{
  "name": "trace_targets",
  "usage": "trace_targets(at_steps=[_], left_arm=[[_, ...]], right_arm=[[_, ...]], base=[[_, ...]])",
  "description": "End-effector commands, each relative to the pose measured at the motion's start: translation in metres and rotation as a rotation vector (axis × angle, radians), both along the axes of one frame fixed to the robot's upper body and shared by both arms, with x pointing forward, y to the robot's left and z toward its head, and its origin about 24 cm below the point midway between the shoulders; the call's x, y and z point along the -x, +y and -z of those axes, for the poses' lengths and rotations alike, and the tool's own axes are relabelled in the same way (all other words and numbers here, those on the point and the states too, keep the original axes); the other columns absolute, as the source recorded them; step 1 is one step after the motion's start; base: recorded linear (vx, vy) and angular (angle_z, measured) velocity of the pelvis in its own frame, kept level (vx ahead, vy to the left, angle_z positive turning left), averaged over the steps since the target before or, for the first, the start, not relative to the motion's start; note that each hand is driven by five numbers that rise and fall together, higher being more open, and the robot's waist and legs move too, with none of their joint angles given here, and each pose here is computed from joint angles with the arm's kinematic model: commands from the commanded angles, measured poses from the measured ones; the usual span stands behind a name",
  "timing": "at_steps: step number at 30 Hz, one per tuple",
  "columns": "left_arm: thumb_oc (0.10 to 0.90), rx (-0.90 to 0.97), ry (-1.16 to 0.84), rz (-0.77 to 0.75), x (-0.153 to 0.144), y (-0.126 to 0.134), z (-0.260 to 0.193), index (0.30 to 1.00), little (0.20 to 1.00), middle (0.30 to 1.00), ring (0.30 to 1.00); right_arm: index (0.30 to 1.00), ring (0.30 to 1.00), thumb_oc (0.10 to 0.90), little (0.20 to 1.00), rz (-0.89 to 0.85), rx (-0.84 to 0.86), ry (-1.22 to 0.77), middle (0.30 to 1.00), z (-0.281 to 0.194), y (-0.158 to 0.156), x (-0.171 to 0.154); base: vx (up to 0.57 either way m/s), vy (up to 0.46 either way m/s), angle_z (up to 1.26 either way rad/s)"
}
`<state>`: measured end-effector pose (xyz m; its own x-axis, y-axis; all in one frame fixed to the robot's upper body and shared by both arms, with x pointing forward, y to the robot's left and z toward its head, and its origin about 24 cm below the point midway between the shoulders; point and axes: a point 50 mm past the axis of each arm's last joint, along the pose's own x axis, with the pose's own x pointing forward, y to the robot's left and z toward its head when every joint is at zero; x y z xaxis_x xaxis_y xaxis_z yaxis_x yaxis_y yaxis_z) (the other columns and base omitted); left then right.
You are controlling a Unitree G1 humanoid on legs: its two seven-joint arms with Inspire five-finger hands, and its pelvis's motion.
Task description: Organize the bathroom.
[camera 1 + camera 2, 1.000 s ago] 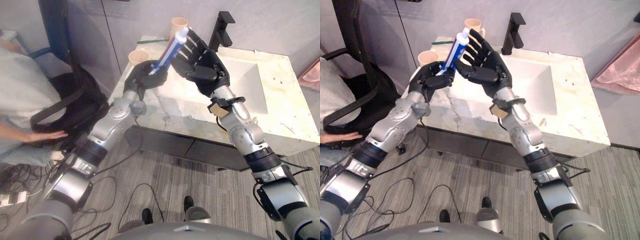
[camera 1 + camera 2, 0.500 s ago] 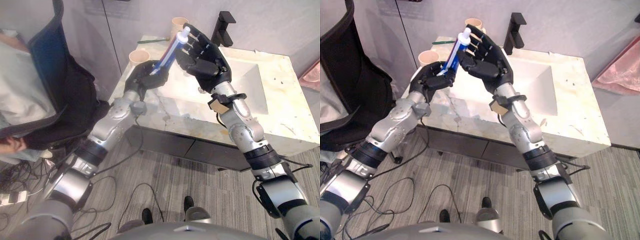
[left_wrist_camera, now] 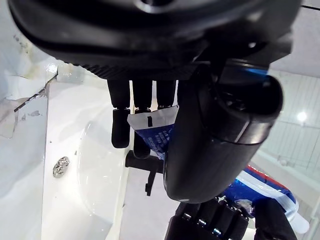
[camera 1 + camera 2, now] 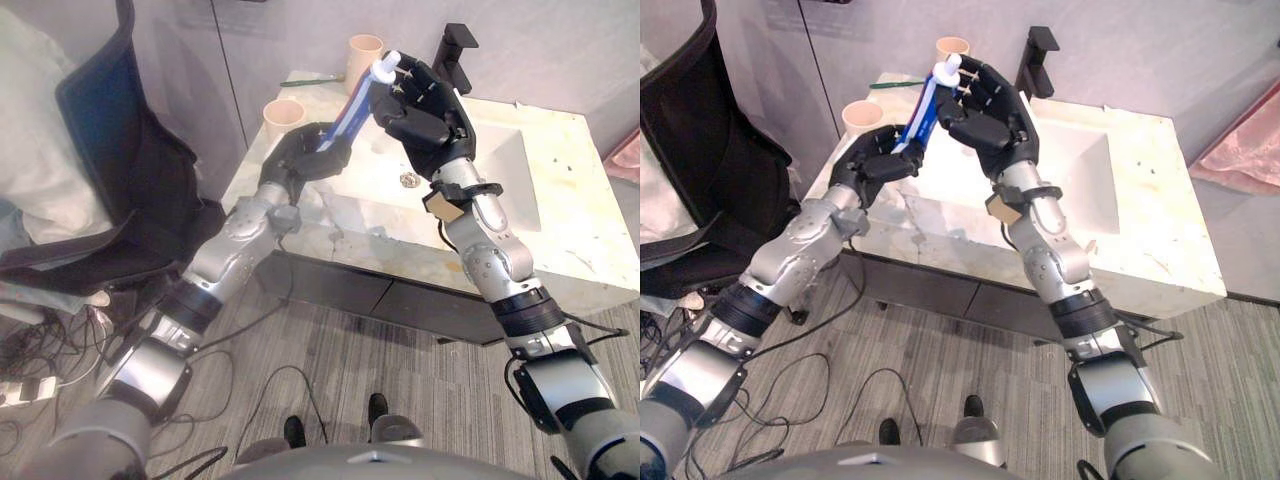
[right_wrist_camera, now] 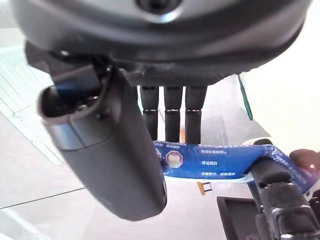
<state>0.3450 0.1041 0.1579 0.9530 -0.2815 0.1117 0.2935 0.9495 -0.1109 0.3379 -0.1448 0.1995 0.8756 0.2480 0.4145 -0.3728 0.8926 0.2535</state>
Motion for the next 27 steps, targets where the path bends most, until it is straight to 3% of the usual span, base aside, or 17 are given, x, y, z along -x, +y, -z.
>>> trace_targets(at_steps=[1, 2, 27], left_arm=[[0.576, 0.08, -0.299, -0.051, -0.015, 0.0, -0.085, 0.564, 0.564, 0.564, 0.564], [0.8, 0.071, -0.3, -0.054, -0.016, 0.0, -0.085, 0.9, 0.9, 0.9, 0.9], [0.8, -0.119, -0.292, 0.066, -0.001, 0.016, -0.079, 0.9, 0.9, 0.9, 0.9]], right_arm=[[0.3, 0.3, 0.4, 0.3, -0.11, -0.023, -0.336, 0.3, -0.069, 0.021, 0.013], [0.3, 0.3, 0.4, 0.3, -0.106, -0.018, -0.346, 0.3, -0.07, 0.021, 0.013], [0.3, 0.3, 0.4, 0.3, 0.156, 0.033, -0.578, 0.3, -0.125, -0.022, 0.022]], base=[[0.0, 0.0, 0.0], [0.0, 0.0, 0.0], [-0.05, 0.03, 0.04]])
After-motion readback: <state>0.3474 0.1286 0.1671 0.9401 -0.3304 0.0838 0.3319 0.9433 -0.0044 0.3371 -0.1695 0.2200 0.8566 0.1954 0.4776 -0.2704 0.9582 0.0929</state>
